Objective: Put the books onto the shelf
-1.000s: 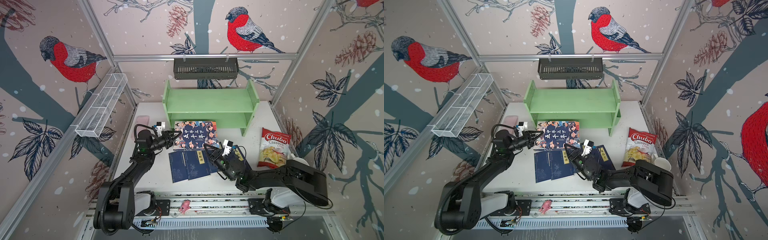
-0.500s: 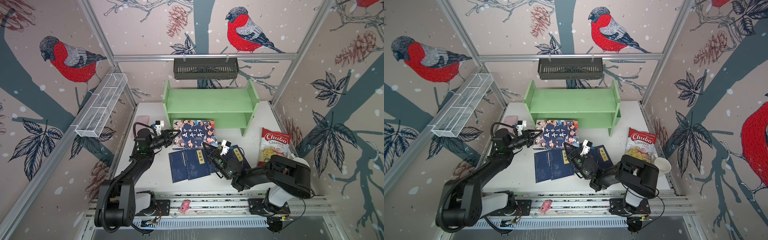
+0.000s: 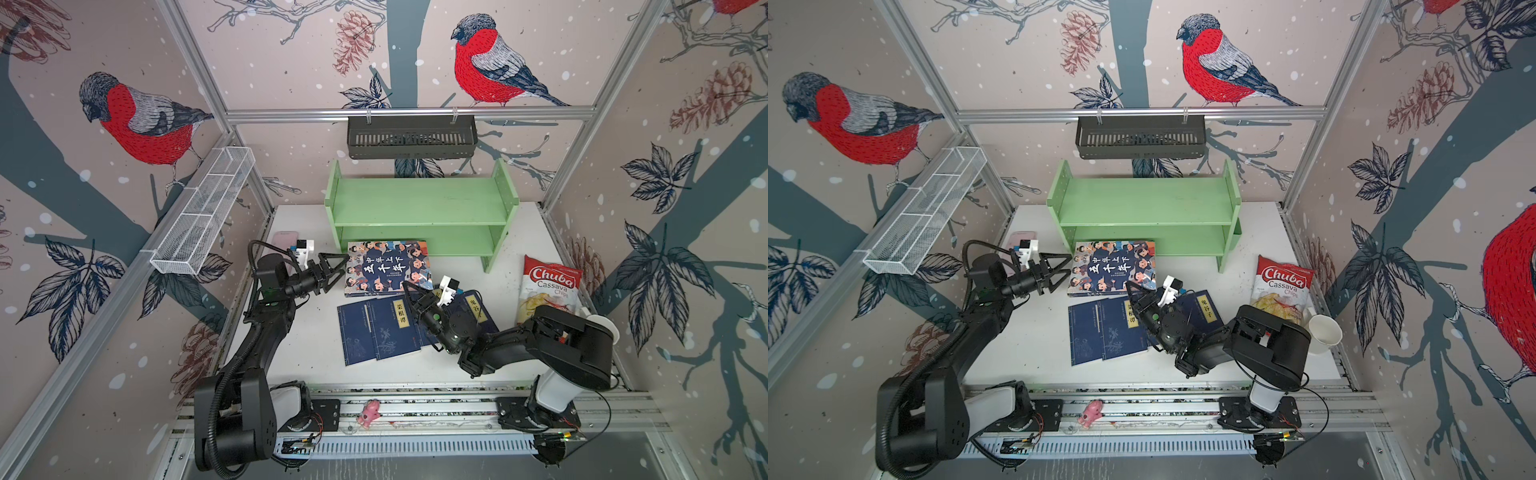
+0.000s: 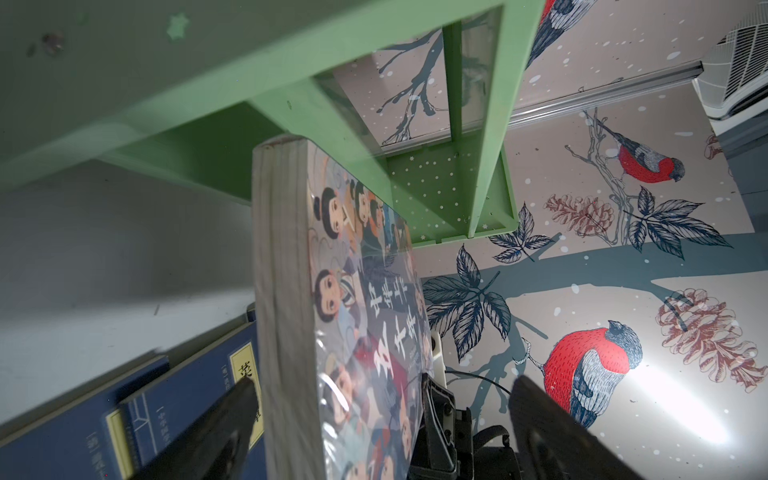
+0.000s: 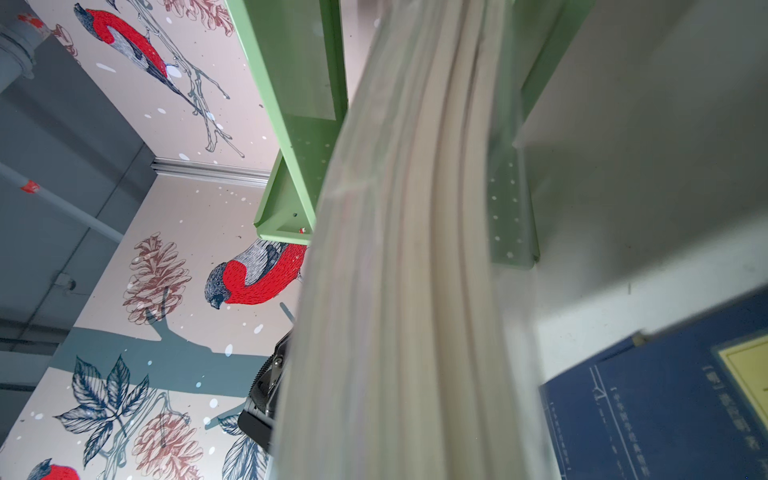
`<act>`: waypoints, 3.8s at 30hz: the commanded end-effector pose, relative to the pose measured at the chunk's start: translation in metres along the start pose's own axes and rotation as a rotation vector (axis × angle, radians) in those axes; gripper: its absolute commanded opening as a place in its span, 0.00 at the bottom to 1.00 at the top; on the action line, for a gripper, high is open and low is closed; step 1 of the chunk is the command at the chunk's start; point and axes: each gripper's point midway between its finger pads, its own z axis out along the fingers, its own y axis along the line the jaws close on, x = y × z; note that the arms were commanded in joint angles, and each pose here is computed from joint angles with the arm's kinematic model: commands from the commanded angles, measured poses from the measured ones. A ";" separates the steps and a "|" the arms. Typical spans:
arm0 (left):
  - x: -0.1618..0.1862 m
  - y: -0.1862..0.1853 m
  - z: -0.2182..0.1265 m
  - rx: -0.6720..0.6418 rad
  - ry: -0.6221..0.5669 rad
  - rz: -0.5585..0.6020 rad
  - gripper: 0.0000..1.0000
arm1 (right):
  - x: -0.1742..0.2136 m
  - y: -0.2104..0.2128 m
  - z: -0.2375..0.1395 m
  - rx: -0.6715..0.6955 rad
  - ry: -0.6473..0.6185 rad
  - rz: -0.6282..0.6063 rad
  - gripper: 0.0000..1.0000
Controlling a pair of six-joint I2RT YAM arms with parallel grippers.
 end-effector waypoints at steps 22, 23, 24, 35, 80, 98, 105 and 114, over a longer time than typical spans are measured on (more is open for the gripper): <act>-0.007 -0.014 -0.019 0.042 0.040 0.061 0.93 | -0.032 0.038 0.055 -0.153 -0.065 0.005 0.02; -0.009 -0.015 -0.018 0.045 0.039 0.061 0.94 | -0.033 0.039 0.058 -0.151 -0.065 0.001 0.02; -0.010 -0.016 -0.018 0.048 0.037 0.064 0.93 | -0.035 0.039 0.062 -0.153 -0.065 -0.004 0.01; -0.007 -0.010 -0.017 0.065 0.055 0.059 0.93 | -0.040 0.034 0.095 -0.122 -0.029 -0.034 0.02; -0.026 0.004 -0.005 0.078 -0.049 0.007 0.93 | -0.041 0.009 0.125 0.005 0.022 -0.001 0.65; -0.027 0.011 0.029 0.044 -0.090 0.042 0.92 | -0.033 -0.003 0.114 0.083 0.084 0.010 0.75; -0.032 0.013 0.033 0.047 -0.101 0.050 0.92 | -0.034 -0.012 0.113 0.132 0.115 0.019 0.81; -0.027 0.016 0.037 0.039 -0.093 0.077 0.91 | -0.032 -0.014 0.120 0.178 0.179 0.024 0.82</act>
